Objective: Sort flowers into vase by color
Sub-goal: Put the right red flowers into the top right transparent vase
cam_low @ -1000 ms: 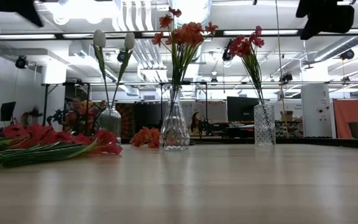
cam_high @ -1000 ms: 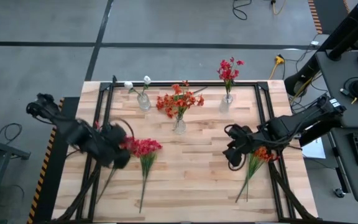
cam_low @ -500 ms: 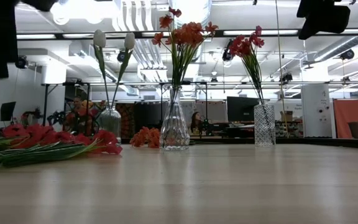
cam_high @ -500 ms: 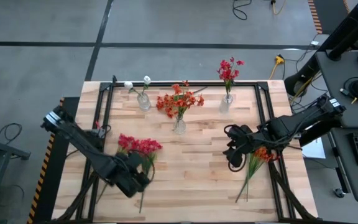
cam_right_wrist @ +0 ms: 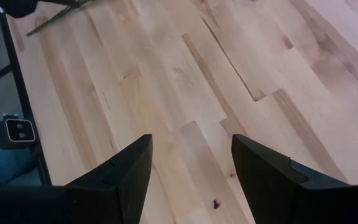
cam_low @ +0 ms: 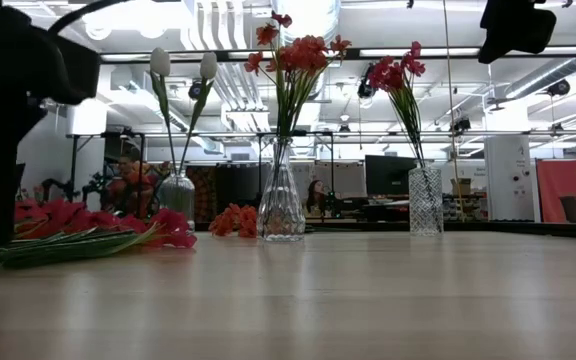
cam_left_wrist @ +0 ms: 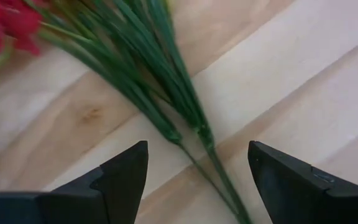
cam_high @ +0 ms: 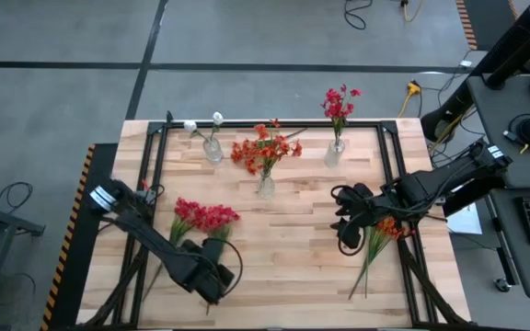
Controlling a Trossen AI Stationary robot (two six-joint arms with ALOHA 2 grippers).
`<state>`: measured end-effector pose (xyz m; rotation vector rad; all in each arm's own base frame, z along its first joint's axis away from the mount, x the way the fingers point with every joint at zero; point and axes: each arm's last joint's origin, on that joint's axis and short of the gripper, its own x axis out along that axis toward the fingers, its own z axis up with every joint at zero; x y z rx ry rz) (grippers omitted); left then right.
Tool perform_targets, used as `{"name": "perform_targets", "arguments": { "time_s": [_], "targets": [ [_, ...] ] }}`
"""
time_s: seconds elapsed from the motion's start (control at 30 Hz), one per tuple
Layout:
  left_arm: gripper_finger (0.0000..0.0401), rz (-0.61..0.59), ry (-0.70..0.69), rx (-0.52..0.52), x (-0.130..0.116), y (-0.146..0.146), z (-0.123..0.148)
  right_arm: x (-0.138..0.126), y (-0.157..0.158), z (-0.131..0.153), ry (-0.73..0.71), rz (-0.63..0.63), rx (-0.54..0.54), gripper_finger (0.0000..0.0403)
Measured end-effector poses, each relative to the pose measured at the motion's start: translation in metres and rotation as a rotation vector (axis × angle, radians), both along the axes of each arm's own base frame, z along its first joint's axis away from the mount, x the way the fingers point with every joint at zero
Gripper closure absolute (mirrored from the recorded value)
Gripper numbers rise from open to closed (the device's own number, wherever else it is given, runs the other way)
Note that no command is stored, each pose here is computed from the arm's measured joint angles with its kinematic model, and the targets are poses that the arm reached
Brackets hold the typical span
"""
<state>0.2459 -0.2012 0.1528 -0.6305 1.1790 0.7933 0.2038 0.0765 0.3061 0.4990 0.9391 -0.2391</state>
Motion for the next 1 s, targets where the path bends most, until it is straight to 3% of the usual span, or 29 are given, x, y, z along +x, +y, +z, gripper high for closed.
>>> {"name": "perform_targets", "arguments": {
  "time_s": [0.33,1.0],
  "targets": [
    [0.0216,0.052,0.005,0.016,0.005,-0.004,-0.019,0.0,0.0,0.0,0.0,0.014,-0.009,0.019],
    [0.035,0.053,-0.02,0.03,0.005,-0.006,-0.022,0.0,0.0,0.0,-0.001,0.032,-0.022,0.019]
  ]
}}
